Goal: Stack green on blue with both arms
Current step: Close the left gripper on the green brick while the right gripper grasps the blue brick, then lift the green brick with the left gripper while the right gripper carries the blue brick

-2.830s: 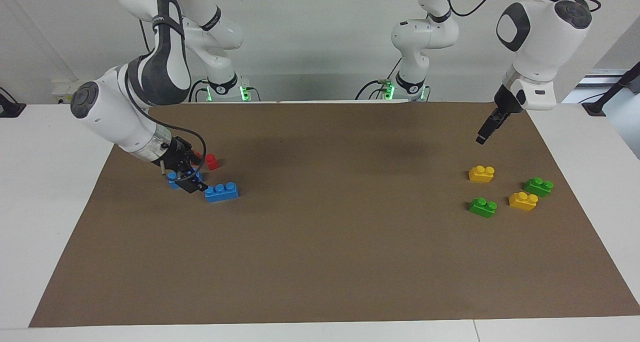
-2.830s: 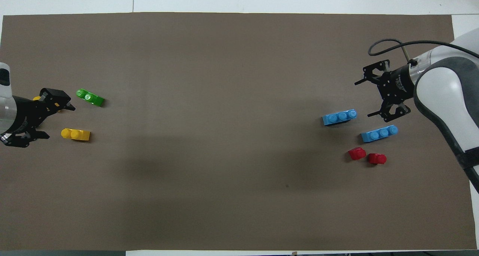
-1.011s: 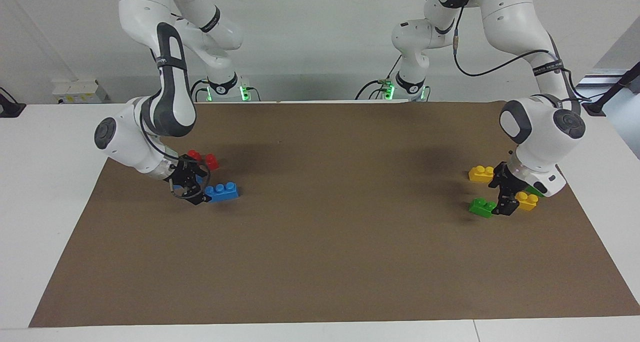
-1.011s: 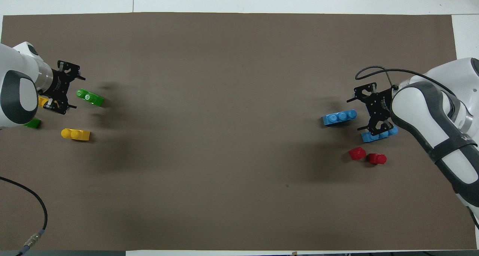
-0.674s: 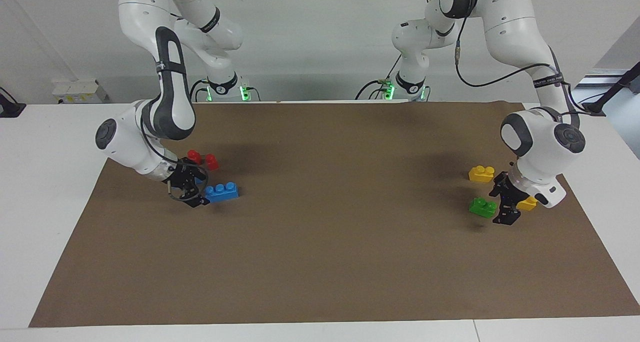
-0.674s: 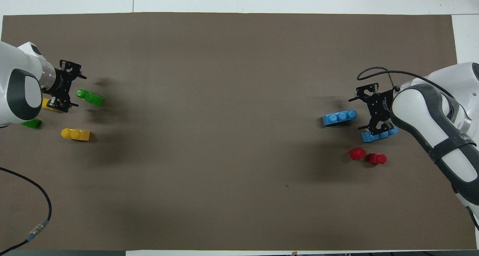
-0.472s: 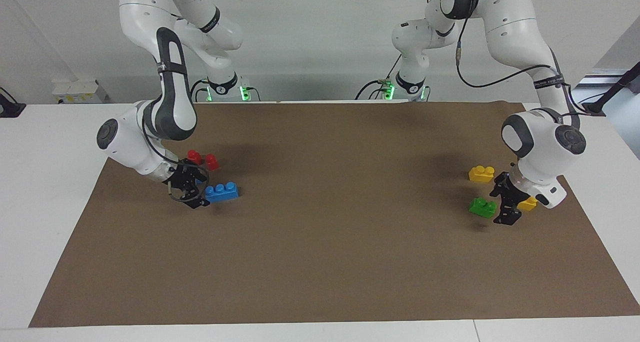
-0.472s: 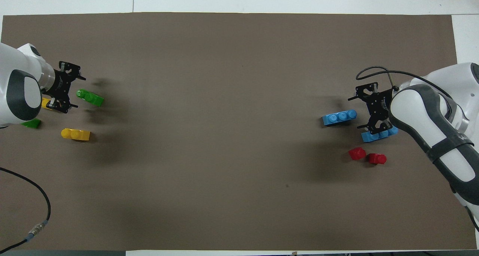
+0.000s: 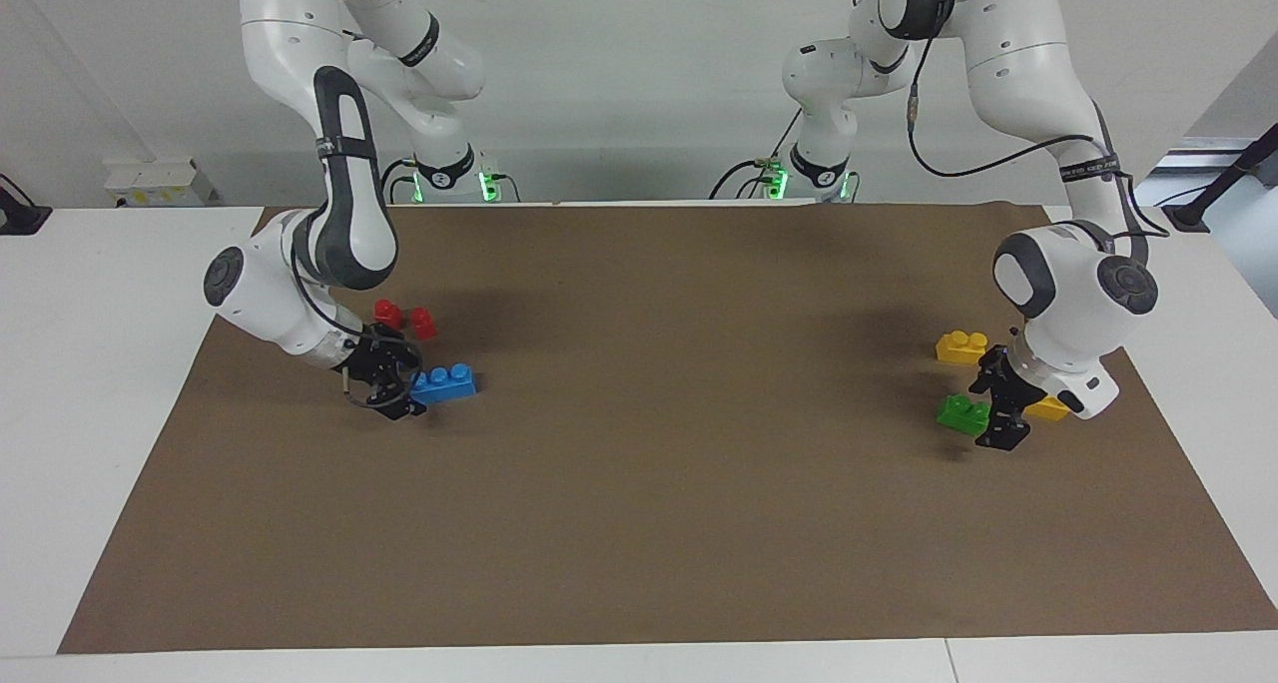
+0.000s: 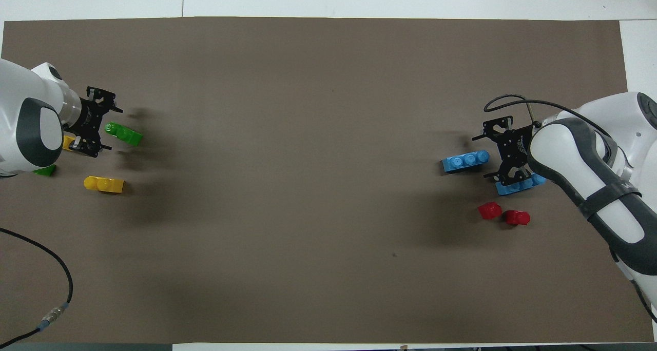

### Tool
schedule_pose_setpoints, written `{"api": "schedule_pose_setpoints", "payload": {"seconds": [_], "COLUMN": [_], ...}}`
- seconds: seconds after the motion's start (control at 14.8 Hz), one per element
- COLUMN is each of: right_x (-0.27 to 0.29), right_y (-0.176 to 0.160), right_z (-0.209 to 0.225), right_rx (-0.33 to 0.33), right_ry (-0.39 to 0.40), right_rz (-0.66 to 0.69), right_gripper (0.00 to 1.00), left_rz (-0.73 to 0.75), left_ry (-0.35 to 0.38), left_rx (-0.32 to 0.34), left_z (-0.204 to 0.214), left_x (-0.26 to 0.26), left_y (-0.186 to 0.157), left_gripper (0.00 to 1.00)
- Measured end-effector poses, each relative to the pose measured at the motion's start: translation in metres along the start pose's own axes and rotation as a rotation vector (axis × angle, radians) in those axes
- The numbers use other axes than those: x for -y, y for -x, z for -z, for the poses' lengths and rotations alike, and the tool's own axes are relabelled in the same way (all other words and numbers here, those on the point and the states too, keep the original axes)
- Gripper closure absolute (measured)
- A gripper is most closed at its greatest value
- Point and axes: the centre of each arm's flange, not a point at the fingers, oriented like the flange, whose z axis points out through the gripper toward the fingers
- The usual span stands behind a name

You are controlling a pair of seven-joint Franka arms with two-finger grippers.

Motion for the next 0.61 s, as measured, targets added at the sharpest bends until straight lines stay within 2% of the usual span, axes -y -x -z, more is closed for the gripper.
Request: {"api": "schedule_pose_setpoints", "payload": {"seconds": [0.13,0.4,0.47,0.61], "right_x": [-0.0001,-0.0004,-0.0003,-0.0002], "right_y": [0.0000,0.0000,0.0002,0.0003], "right_z": [-0.0002,-0.0006,-0.0006,-0.0006], "right_rx": [0.000,0.002,0.003,0.003], "right_ry": [0.000,0.000,-0.001,-0.001], "right_rz": [0.000,-0.002,-0.002,-0.002], "right_gripper": [0.13,0.56,0.65,0.65], "left_rz": [0.000,0.000,0.000,0.001], "left_ry": [0.000,0.000,-0.001,-0.002], "left_rx": [0.000,0.000,0.000,0.001], "left_z": [-0.0012,-0.0019,-0.0027,-0.0044], "left_x": [0.0001,0.0004,0.0008,0.0016], "left_y": [-0.0001,0.0000,0.0001,0.0003], "left_gripper": [0.00,0.00,0.07,0.30]}}
